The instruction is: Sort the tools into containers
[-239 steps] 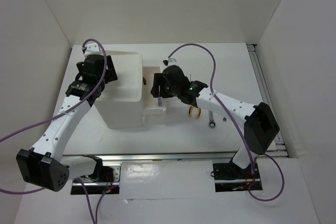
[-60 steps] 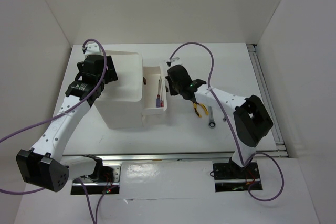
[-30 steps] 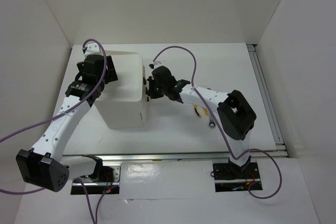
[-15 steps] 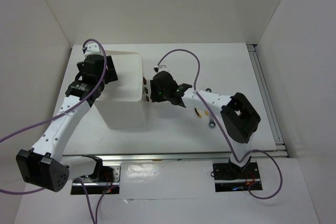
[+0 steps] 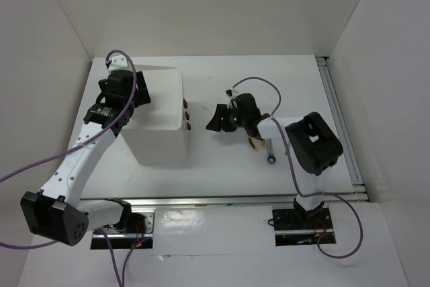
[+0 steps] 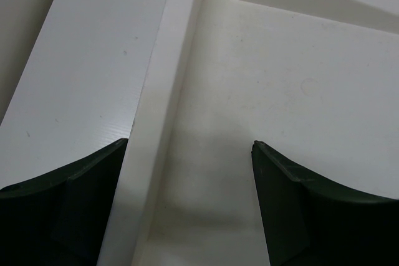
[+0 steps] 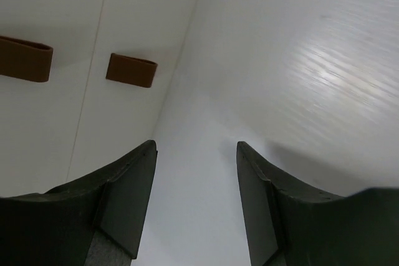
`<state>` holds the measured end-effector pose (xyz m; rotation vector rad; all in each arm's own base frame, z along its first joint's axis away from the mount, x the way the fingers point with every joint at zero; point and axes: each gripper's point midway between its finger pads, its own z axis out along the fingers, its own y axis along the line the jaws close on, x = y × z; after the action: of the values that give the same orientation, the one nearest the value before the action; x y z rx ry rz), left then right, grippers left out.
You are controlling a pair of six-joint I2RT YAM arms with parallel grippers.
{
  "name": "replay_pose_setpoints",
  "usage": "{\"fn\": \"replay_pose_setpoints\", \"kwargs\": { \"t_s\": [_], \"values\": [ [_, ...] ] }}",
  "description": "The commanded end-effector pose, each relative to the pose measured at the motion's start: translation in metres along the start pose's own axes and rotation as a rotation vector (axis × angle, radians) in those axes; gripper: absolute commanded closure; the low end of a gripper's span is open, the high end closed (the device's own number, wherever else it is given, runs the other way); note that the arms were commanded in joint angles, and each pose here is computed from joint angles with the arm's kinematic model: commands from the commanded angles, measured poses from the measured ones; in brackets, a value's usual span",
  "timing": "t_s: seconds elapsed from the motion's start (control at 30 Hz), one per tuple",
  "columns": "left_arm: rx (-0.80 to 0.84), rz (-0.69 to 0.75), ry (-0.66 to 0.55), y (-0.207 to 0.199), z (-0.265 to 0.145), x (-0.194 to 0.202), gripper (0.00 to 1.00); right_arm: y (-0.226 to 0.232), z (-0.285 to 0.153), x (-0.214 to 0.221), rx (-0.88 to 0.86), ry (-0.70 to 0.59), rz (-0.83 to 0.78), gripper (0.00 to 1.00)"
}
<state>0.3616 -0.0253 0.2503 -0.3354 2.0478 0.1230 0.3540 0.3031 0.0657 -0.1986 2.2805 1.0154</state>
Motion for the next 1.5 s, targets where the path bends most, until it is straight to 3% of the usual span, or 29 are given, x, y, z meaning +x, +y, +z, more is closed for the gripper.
{"fn": "replay_pose_setpoints", "kwargs": {
  "t_s": [0.0, 0.33, 1.13, 1.47],
  "values": [
    [0.108, 0.091, 0.302, -0.02, -0.002, 0.084, 0.11, 0.065, 0.008, -0.012, -0.412, -0.029, -0.088, 0.38],
    [0.105, 0.094, 0.31, -0.02, 0.0, 0.087, 0.11, 0.079, 0.036, -0.013, -0.566, -0.056, -0.046, 0.4],
    [0.11, 0.096, 0.322, -0.022, 0.001, 0.09, 0.11, 0.065, 0.066, -0.015, -0.626, -0.078, 0.023, 0.44],
    [0.119, 0.095, 0.325, -0.023, 0.001, 0.09, 0.11, 0.067, 0.073, -0.01, -0.644, -0.059, 0.047, 0.57]
  ]
}}
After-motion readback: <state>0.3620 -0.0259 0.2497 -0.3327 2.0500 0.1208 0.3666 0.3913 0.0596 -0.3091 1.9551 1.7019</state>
